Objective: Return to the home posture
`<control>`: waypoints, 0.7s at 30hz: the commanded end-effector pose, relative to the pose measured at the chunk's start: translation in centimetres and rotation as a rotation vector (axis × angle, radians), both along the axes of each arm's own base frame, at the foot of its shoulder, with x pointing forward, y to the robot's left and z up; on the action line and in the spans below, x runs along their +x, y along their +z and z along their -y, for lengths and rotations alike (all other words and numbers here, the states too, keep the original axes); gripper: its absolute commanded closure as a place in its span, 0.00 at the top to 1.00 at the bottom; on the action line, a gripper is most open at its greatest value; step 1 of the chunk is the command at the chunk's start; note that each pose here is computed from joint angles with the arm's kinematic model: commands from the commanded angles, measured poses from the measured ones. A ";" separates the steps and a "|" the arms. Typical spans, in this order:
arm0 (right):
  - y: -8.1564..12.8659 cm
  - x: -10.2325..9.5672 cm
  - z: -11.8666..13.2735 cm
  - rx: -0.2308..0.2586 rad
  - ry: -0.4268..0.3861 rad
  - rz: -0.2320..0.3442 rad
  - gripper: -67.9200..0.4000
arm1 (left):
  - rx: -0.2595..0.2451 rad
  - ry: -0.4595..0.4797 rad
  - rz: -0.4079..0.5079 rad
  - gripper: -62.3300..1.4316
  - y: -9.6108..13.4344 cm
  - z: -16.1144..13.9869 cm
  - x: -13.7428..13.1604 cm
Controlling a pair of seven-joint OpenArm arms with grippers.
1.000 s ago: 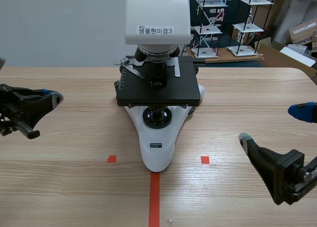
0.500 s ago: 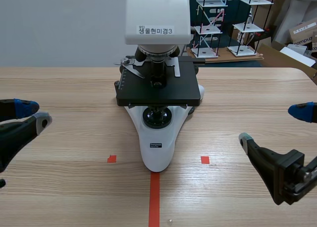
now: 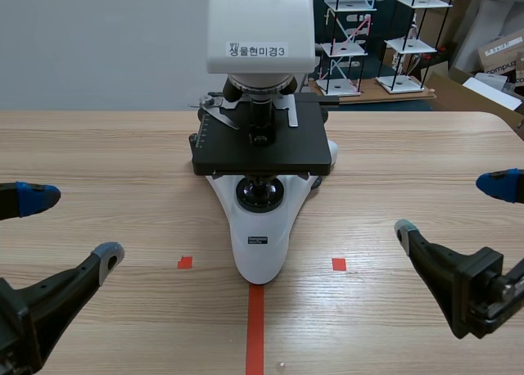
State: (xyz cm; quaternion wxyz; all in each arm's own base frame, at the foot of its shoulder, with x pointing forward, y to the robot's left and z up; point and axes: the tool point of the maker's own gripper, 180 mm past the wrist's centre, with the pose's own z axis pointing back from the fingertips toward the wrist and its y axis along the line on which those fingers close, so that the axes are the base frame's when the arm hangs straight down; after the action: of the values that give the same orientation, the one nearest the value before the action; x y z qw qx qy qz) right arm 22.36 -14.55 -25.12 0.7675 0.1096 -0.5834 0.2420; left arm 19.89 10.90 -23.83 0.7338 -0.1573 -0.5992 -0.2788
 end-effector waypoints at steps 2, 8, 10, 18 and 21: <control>0.7 0.2 -0.2 0.006 0.013 0.022 1.00 | -0.032 -0.006 0.031 0.89 1.5 0.7 -0.2; 0.7 0.2 -0.2 0.006 0.013 0.021 1.00 | -0.028 -0.006 0.031 0.97 1.7 0.9 -0.2; 0.7 0.2 -0.2 0.006 0.013 0.022 1.00 | -0.027 -0.006 0.029 0.99 1.7 0.9 -0.2; 0.7 0.2 -0.2 0.006 0.013 0.022 1.00 | -0.025 -0.006 0.027 1.00 1.7 0.9 -0.2; 0.7 0.2 -0.2 0.006 0.013 0.022 1.00 | -0.025 -0.006 0.027 1.00 1.7 0.9 -0.2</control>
State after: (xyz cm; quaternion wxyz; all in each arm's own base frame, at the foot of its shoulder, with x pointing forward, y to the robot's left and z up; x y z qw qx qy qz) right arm 22.36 -14.55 -25.12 0.7675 0.1096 -0.5834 0.2418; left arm 19.48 9.99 -22.88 0.7302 -0.1634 -0.6012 -0.2807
